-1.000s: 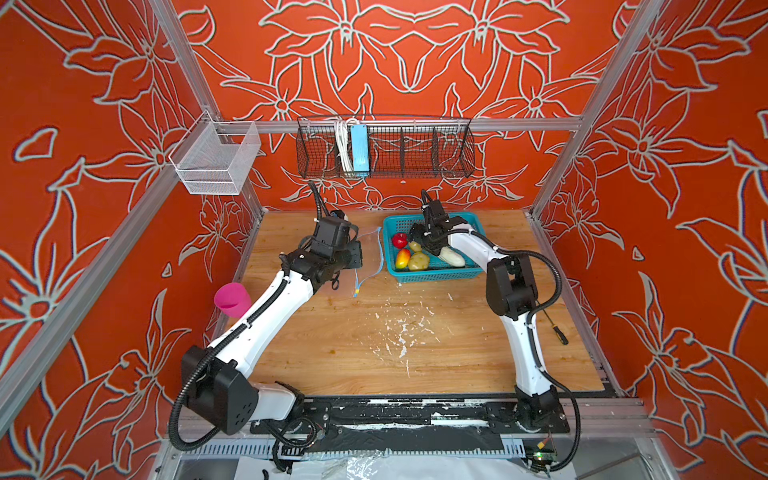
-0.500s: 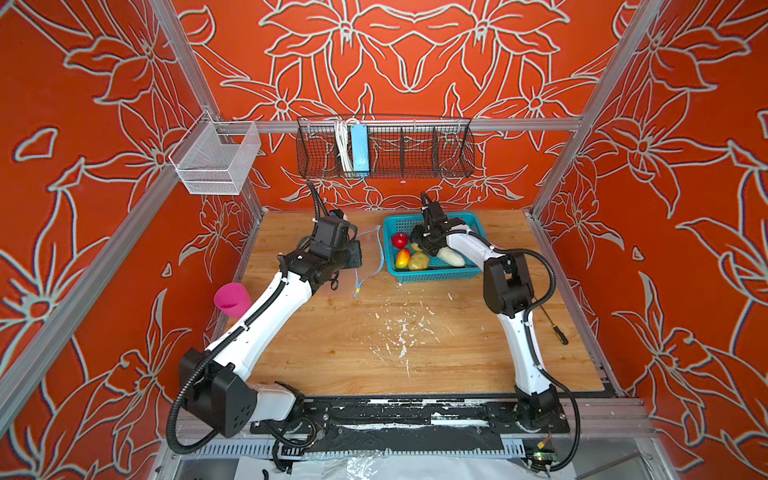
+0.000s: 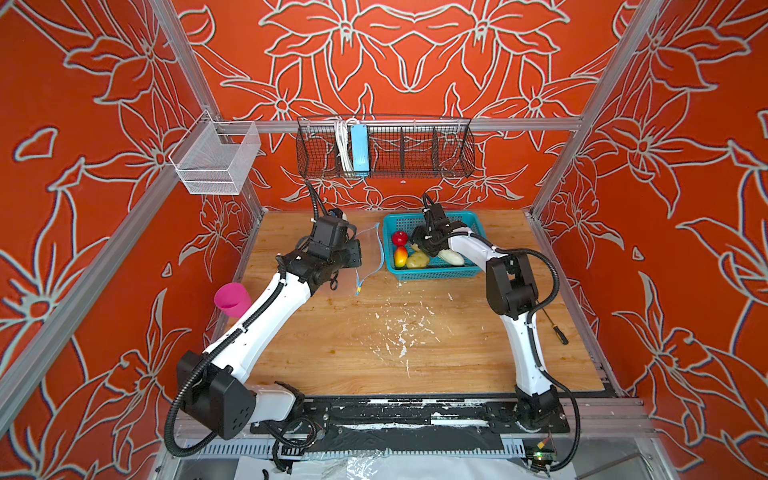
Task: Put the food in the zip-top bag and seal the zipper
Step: 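Lower the right gripper into the basket and grasp the yellow potato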
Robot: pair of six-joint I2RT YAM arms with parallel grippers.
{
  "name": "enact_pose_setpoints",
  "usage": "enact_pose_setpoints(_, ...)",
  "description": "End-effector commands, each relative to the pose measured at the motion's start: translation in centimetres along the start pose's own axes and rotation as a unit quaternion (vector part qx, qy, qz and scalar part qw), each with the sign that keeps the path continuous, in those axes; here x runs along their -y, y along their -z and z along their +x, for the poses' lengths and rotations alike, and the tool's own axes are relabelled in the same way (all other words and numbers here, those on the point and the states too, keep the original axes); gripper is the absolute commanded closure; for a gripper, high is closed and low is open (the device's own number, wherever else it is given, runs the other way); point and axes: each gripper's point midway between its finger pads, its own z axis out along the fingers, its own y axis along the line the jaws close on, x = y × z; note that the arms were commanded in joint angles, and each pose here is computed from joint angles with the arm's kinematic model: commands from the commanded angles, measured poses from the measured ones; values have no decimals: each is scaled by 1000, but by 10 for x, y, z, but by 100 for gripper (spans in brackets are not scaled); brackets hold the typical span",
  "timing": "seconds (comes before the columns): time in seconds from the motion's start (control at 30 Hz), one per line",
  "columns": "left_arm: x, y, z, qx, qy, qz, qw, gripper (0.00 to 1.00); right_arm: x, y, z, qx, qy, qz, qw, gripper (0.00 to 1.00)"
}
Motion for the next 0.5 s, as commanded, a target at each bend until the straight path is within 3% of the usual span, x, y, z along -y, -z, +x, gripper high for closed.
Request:
enact_pose_setpoints(0.0,1,2,1,3,0,5,1000,100,-18,33,-20,38,3,-31,999,54)
enact_pose_setpoints(0.47,2,1,2,-1,2,9,1000,100,-22,72,-14,57,27,-64,996,55)
